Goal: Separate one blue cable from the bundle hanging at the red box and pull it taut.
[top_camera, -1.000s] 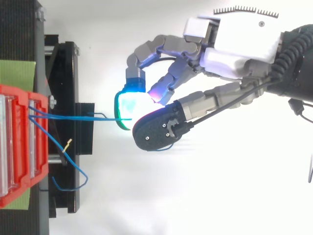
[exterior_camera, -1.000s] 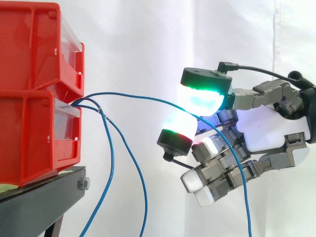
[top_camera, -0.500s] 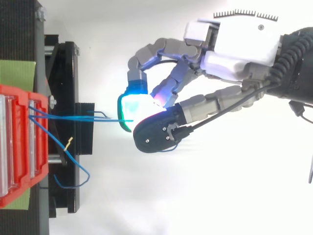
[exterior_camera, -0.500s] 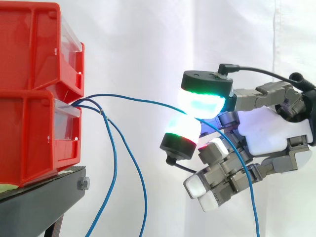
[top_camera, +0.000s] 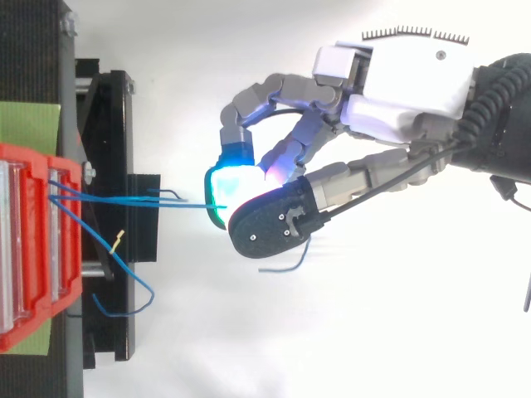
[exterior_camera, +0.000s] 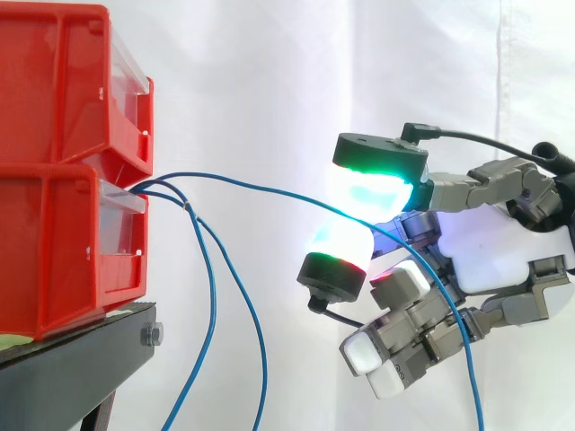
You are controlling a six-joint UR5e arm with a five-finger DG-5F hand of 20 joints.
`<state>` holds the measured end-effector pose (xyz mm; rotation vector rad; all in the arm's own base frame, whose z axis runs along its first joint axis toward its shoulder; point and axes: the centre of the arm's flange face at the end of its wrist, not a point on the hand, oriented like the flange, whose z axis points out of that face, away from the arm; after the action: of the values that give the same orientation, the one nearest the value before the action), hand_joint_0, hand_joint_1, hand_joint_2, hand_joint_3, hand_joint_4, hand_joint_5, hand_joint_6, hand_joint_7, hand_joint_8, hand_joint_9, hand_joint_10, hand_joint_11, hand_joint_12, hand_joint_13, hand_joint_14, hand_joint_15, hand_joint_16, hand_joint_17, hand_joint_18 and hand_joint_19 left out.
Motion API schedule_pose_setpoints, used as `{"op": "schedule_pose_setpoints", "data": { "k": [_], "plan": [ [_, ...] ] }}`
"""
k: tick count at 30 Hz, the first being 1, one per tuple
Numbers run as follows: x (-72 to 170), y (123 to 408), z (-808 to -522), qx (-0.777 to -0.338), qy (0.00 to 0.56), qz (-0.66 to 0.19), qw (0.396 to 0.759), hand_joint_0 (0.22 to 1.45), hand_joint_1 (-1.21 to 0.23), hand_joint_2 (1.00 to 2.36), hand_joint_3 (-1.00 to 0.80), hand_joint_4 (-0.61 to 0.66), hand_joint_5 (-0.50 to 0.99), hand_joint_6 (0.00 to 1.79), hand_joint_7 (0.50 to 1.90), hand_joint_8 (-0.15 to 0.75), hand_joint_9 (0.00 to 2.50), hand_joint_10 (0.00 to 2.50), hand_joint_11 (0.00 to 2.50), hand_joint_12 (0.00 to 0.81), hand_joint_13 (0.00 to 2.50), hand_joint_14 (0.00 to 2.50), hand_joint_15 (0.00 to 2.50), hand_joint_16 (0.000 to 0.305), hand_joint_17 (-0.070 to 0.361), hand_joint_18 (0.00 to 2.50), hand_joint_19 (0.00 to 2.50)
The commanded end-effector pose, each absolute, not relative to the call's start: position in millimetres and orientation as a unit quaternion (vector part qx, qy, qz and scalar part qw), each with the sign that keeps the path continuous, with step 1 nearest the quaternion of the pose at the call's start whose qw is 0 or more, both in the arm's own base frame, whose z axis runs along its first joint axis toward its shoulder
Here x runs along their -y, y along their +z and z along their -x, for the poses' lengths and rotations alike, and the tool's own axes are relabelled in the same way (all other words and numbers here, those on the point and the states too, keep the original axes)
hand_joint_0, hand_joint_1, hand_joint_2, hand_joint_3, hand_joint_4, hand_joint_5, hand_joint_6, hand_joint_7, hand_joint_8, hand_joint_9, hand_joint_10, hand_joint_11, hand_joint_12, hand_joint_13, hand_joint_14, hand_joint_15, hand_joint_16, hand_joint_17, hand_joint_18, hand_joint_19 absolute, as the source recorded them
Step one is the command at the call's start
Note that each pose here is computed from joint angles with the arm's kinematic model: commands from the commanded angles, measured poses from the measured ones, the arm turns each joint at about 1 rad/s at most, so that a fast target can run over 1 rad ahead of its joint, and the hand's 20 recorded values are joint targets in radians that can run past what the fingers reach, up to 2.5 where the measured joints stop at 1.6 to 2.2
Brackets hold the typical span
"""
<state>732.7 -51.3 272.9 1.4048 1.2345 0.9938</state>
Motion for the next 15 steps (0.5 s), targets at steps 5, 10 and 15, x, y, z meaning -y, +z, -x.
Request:
{"op": "schedule_pose_setpoints", "data": {
  "k": [5, 10, 15],
  "plan": [
    [51.6, 273.1, -732.7, -0.508, 0.409, -0.578, 0.49, 0.59, -0.64, 1.0, -0.49, 0.14, -0.16, 0.89, 1.2, 0.334, 1.27, 0.03, 0.93, 0.336, 0.86, 0.02, 0.43, 0.044, 0.1, 0.68, 0.49],
    [51.7, 273.2, -732.7, -0.507, 0.409, -0.579, 0.49, 0.58, -0.64, 1.0, -0.5, 0.15, -0.15, 0.89, 1.21, 0.339, 1.29, 0.03, 0.93, 0.338, 0.87, 0.02, 0.42, 0.044, 0.099, 0.68, 0.48],
    [50.6, 272.1, -732.9, -0.508, 0.409, -0.579, 0.489, 0.61, -0.67, 1.01, -0.41, 0.14, -0.15, 0.89, 1.26, 0.336, 1.31, 0.02, 0.95, 0.333, 0.88, 0.02, 0.42, 0.043, 0.098, 0.68, 0.48]
  ]
}}
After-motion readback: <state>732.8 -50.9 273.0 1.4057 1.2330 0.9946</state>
